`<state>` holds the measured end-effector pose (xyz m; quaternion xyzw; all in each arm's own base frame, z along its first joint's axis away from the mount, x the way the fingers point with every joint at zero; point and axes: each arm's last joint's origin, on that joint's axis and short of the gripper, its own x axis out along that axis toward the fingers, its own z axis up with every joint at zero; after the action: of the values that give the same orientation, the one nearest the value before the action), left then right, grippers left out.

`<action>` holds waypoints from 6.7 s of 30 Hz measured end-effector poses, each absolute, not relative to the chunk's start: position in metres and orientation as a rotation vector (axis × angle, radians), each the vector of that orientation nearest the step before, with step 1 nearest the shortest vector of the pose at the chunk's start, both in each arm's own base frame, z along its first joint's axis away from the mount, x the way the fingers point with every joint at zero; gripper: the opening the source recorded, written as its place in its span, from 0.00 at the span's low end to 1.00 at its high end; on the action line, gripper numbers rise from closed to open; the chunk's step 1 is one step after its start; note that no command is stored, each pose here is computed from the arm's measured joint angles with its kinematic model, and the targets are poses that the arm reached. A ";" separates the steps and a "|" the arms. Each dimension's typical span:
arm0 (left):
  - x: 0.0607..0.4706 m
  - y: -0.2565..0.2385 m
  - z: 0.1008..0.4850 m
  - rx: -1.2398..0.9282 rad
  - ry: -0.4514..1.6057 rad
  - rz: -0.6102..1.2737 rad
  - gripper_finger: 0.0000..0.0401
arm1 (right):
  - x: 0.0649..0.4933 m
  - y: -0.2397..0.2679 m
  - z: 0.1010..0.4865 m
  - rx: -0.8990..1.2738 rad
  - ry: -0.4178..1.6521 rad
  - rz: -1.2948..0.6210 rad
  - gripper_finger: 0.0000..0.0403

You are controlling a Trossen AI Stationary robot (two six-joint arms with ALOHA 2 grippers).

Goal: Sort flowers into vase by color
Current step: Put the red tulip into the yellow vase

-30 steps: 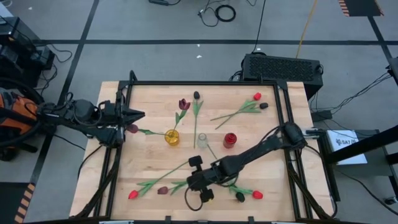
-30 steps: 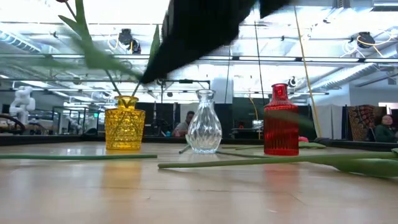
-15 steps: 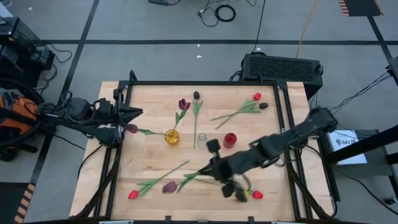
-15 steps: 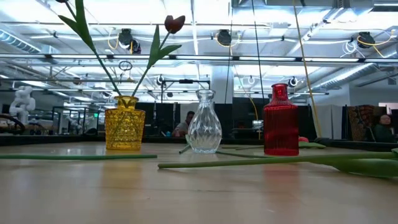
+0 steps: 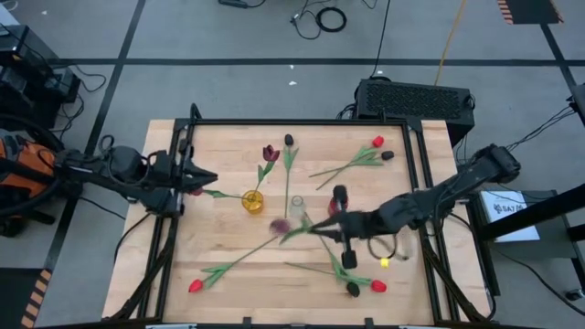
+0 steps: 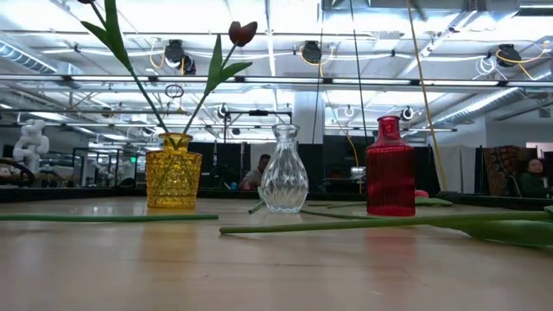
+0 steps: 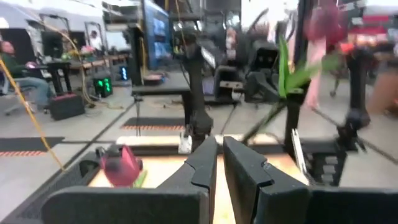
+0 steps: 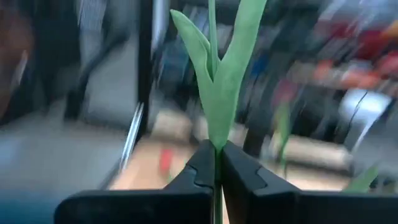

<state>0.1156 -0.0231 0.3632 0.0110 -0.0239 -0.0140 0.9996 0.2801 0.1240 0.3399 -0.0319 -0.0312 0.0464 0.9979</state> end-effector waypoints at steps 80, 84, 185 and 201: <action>0.267 -0.089 0.326 0.163 -0.053 0.126 0.47 | 0.376 0.092 0.305 -0.002 -0.429 -0.080 0.01; 0.256 -0.085 0.333 0.154 -0.041 0.126 0.36 | 0.377 0.094 0.302 0.003 -0.387 -0.127 0.03; 0.316 -0.097 0.275 0.075 -0.030 0.043 0.03 | 0.337 0.109 0.345 0.036 -0.285 -0.127 0.12; 0.229 -0.068 0.347 0.118 0.004 0.111 0.02 | 0.283 0.114 0.363 0.048 0.010 -0.049 0.72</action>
<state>0.2295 -0.0682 0.3468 0.0591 0.0022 0.0555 0.9967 0.2834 0.1138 0.3634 0.0239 0.0050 -0.0244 0.9994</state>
